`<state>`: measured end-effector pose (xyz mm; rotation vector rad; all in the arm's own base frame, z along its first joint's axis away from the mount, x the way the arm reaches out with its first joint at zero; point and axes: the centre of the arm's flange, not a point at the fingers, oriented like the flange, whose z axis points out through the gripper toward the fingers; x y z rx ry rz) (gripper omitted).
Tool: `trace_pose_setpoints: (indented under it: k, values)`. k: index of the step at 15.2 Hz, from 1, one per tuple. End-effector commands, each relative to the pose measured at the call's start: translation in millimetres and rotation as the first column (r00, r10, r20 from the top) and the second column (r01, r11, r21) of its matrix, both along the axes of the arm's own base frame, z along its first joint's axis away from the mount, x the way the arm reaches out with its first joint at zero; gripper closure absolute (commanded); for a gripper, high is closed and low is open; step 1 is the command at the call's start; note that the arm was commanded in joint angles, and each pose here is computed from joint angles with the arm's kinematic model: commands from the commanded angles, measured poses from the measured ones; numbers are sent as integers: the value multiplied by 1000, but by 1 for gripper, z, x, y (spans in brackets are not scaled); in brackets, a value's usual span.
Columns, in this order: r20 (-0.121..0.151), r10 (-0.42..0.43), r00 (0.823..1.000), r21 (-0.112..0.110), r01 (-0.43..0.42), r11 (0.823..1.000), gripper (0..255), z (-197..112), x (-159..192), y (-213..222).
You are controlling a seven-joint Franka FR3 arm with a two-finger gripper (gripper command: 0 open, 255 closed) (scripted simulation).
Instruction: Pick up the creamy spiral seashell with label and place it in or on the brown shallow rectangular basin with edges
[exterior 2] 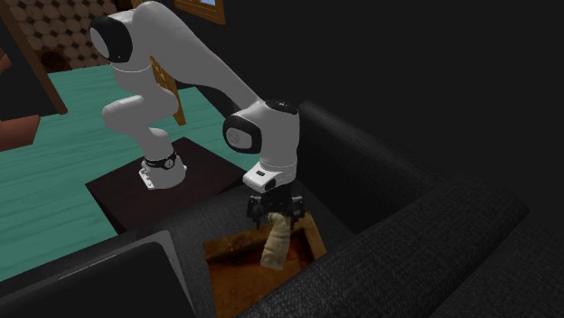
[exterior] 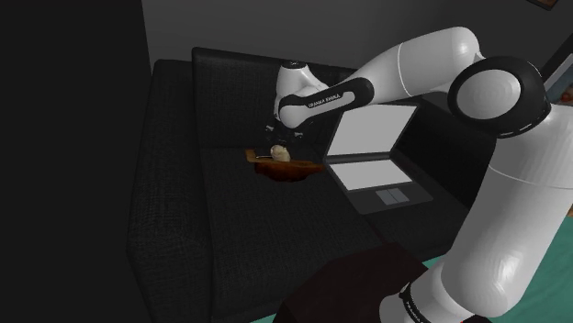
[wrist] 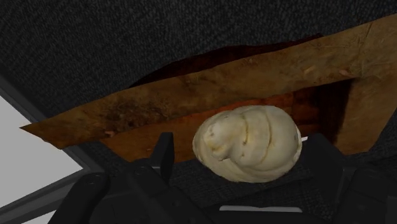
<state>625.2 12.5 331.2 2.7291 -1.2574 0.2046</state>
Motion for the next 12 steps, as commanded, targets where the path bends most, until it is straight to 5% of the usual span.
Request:
trace_pose_setpoints:
  k: [1, 5, 12]
  values:
    - [0, 0, 1000, 0, 0, 1000, 0, 0, 0, 0]
    - [0, 0, 1000, 0, 0, 1000, 0, 49, -3, 9]
    - [0, 0, 1000, 0, 0, 1000, 0, 49, -3, 9]
